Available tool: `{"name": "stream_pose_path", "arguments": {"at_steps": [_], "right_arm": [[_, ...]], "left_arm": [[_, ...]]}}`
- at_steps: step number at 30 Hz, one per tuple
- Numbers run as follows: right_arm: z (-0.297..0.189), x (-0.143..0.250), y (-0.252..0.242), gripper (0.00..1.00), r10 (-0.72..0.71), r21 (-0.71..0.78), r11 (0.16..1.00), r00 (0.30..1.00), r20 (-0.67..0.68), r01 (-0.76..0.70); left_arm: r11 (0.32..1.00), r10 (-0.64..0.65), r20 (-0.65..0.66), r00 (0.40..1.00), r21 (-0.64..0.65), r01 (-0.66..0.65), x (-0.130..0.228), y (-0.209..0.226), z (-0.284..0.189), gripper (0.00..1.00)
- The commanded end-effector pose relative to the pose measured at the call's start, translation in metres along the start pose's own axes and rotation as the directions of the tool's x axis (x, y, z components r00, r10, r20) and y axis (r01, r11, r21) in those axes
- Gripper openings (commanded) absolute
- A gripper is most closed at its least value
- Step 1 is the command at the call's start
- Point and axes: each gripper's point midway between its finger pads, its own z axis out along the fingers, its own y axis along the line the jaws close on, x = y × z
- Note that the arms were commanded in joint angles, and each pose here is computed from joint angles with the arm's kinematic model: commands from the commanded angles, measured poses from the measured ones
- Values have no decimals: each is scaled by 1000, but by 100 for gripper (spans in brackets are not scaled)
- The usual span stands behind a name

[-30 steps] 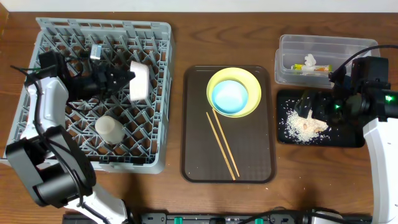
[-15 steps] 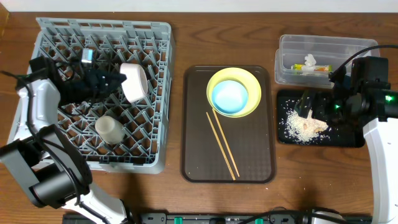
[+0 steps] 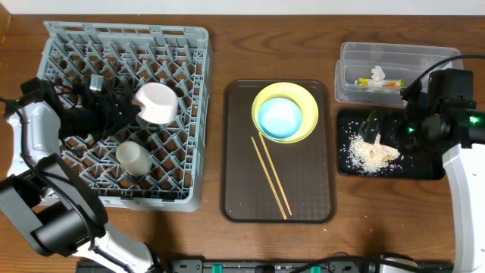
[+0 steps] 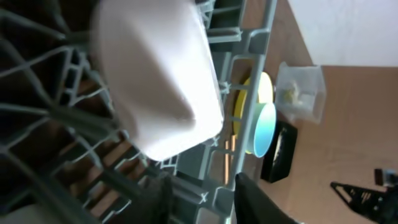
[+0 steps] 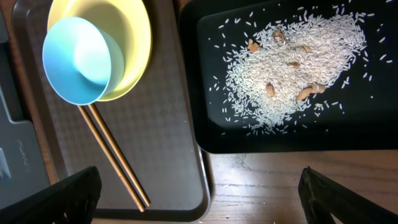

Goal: Sort waste into correct bins and load items into the dishwasher
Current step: 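Carry the white bowl with the left gripper into the rack and release, then reach the left gripper to the blue bowl on the yellow plate and grasp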

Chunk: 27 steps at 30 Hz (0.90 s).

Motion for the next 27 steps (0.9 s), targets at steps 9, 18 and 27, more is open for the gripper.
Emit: {"name": "stream_pose_path", "arguments": {"at_steps": [9, 18, 27], "right_arm": [[-7, -5, 0, 99, 6, 0, 1000, 1000, 26, -6], [-8, -6, -23, 99, 48, 131, 990, 998, 46, -54], [-8, -5, -25, 99, 49, 140, 989, 998, 42, -54]], "left_arm": [[999, 31, 56, 998, -31, -29, 0, -8, -24, 57], [931, 351, 30, 936, -120, -345, 28, -96, -15, 57], [720, 629, -114, 769, -289, -631, 74, -184, 64, 82]]}}
